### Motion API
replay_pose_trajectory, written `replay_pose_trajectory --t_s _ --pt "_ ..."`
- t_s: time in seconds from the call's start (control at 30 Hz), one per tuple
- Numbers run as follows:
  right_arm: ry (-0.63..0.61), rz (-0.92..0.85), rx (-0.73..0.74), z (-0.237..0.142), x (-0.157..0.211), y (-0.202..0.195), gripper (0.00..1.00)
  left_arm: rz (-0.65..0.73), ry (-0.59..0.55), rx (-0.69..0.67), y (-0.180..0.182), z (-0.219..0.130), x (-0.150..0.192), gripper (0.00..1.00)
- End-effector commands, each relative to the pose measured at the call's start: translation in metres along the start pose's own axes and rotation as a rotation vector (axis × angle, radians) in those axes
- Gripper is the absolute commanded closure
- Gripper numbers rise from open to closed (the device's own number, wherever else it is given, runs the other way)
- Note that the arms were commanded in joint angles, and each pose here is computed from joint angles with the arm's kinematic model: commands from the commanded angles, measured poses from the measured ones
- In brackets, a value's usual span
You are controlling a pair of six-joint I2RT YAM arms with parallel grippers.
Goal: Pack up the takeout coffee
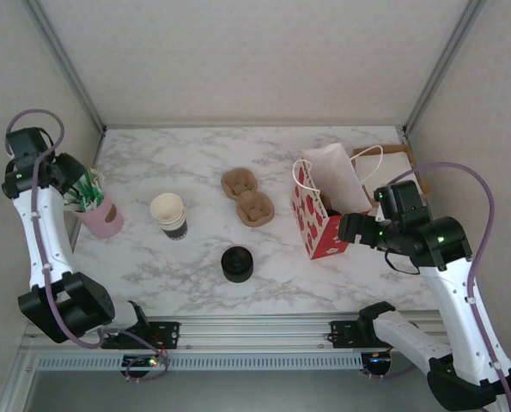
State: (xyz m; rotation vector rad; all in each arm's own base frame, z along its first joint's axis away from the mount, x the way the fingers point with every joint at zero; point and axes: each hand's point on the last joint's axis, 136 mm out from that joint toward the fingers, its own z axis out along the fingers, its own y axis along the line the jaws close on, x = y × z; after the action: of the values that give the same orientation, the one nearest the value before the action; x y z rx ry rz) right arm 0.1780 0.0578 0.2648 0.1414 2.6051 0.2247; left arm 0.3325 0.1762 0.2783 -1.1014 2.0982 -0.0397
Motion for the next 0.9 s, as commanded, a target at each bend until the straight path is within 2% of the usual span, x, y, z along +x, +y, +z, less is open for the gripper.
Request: replay_pose_trajectory --t_s 0.0,0.13,0.27,0.57,0.87 --pt "-0.009 -0.006 0.003 0.002 -0.001 0.0 0.01 -0.017 -0.045 0.063 -0.016 -0.007 -0.019 0.55" --pt "-0.009 -0.006 0.009 0.004 -0.002 0.0 0.01 -0.011 -0.023 0.104 -0.03 -0.001 -0.02 0.49" --pt "-0.012 -0.008 0.013 0.004 -0.003 -0.001 0.01 0.041 0.01 0.084 -0.043 0.01 -0.014 0.48" --pt "-0.006 -0.009 0.019 0.006 -0.002 -0.002 0.01 0.135 0.063 0.001 -0.055 0.031 0.0 0.62" --pt "-0.012 -0.012 0.022 0.007 -0.001 -0.003 0.01 0.162 0.026 -0.099 -0.044 0.034 -0.008 0.71"
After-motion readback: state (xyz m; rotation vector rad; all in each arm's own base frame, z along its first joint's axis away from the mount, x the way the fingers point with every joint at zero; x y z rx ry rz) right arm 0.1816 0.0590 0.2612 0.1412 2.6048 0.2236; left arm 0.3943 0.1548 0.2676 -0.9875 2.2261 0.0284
